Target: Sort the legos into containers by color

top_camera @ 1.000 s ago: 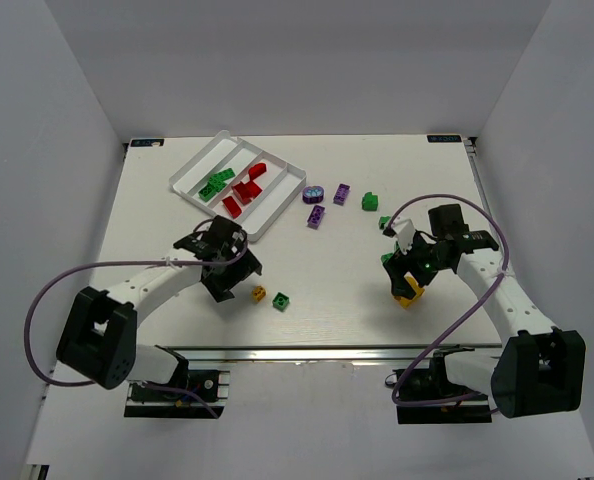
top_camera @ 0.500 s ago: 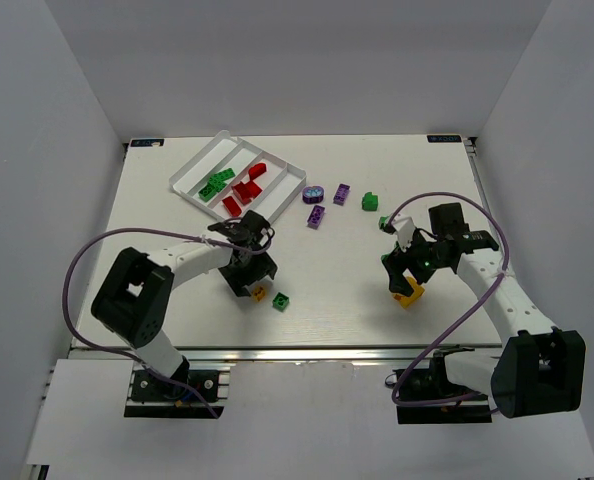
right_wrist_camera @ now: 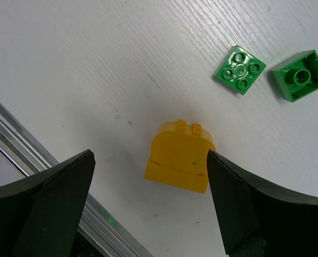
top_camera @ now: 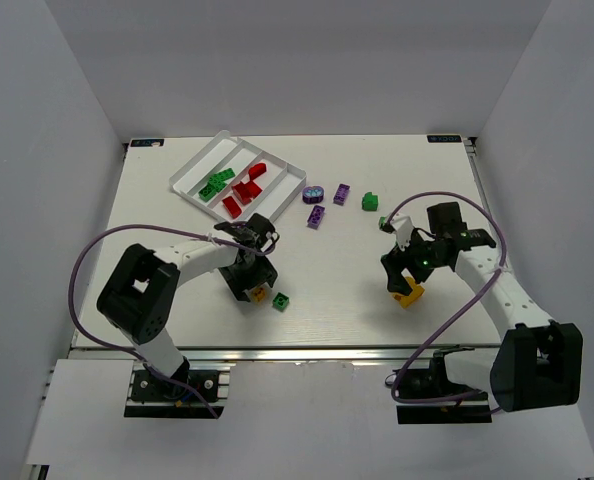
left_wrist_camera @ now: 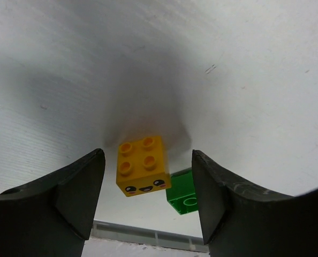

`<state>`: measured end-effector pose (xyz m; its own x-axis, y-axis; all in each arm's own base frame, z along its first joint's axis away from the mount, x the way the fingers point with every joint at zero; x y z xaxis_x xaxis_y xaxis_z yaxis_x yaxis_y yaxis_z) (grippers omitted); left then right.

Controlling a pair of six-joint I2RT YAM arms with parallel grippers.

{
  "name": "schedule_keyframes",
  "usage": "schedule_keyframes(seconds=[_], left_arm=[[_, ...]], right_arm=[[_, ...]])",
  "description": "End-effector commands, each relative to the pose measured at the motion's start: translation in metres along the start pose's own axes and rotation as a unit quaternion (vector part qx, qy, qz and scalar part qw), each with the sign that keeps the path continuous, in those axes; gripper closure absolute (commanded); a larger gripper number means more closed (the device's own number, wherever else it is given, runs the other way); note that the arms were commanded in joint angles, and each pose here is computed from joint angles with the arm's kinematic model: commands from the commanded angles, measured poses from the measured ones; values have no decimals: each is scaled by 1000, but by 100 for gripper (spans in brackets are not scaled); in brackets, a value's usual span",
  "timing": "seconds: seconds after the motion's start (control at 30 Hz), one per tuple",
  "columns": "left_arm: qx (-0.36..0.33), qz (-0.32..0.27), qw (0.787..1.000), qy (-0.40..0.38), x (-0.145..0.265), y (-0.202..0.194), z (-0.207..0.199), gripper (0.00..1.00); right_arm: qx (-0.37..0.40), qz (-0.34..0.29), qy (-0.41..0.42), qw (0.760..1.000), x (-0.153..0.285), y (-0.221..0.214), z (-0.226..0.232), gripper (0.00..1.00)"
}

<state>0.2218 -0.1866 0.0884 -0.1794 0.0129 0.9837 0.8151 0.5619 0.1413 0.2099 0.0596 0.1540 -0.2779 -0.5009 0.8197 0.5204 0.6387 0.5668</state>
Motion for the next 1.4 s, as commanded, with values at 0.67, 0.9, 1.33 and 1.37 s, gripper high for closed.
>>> schedule_keyframes(seconds=[0.67, 0.9, 1.33, 1.37], left_arm=[[-10, -109, 994, 5, 47, 50, -14, 95], [2, -212, 977, -2, 78, 182, 3, 100], [119, -291, 942, -116, 45, 360, -38, 100], [135, -285, 941, -120, 30, 365, -41, 100]], right_arm=[[11, -29, -7, 1000, 4, 16, -6, 11], [35, -86, -15, 996, 14, 37, -7, 41], [52, -144, -3, 988, 14, 68, -17, 87], [50, -144, -1, 988, 12, 68, -19, 87]])
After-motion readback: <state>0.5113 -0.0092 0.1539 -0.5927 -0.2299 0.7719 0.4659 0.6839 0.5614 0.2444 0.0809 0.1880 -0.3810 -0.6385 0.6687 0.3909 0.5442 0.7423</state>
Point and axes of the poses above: each gripper's point midway between its finger pads, its own x axis back along the fingers, its own z axis along the line the jaws close on, y = z × x, the point moved 7 cm from there along x, back along the fingers, and after that the axes turned 2 degrees about x, right-handed, at the moved point
